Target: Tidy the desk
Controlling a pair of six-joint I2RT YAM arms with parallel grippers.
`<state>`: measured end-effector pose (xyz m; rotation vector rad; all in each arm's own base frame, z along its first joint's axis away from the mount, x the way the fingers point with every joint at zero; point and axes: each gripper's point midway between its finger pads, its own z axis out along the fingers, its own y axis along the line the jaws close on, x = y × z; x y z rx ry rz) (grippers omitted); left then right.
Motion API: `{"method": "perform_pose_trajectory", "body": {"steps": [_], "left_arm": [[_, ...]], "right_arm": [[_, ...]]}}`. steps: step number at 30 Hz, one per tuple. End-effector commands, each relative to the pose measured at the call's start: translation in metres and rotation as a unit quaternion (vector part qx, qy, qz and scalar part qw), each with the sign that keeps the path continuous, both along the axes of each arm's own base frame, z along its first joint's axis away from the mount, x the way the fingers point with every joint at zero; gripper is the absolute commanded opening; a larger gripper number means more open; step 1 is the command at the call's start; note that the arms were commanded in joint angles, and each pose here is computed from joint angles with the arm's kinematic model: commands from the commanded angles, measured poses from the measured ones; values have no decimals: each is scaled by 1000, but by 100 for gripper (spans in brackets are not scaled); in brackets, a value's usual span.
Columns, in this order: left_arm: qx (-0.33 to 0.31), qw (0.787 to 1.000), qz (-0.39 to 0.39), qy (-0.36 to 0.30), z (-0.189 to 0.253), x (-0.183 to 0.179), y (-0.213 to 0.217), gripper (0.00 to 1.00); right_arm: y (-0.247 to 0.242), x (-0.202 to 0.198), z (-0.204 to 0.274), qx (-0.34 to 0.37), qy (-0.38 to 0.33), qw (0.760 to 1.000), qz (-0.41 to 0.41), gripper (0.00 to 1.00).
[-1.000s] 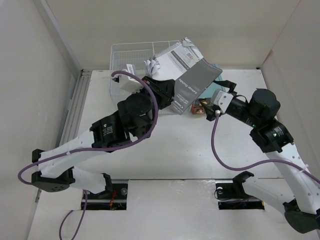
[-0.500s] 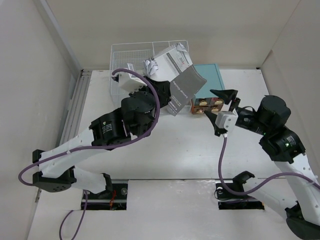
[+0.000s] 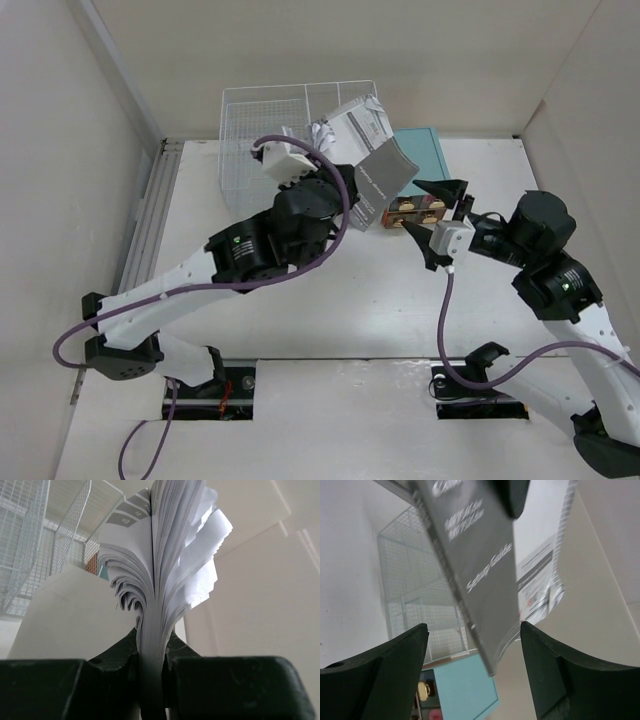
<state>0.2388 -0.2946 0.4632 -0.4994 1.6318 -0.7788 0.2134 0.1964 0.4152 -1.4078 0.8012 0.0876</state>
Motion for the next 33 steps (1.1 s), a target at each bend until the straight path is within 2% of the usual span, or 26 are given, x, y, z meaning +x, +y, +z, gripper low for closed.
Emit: {"method": "perform_pose_trajectory", "body": {"steps": [1, 6, 11, 14, 20, 23, 26, 30, 33], "left_arm": [[-96, 995, -8, -21, 38, 6, -14, 0], [-91, 995, -18, -19, 35, 19, -37, 0], [-99, 995, -20, -19, 37, 31, -46, 0], [-95, 995, -10, -27, 45, 35, -38, 0], [-86, 996, 15, -34, 49, 51, -21, 0], [-82, 996, 8, -31, 47, 52, -21, 0], [-83, 996, -11, -30, 47, 50, -28, 0], [-93, 995, -24, -27, 49, 49, -35, 0], [-89, 995, -31, -24, 45, 49, -40, 0]], "right_arm": [[0, 4, 26, 47, -23, 998, -17, 79], [-1, 13, 26, 57, -19, 998, -36, 79], [7, 11, -3, 22, 15, 999, -23, 80], [8, 7, -22, -5, 26, 999, -20, 80], [-6, -4, -12, -2, 19, 999, -38, 80], [-3, -11, -6, 1, 16, 1000, -19, 80], [5, 5, -22, -6, 33, 999, -24, 80], [3, 38, -18, 29, 29, 995, -94, 80], [7, 54, -27, 25, 41, 992, -115, 80]]}}
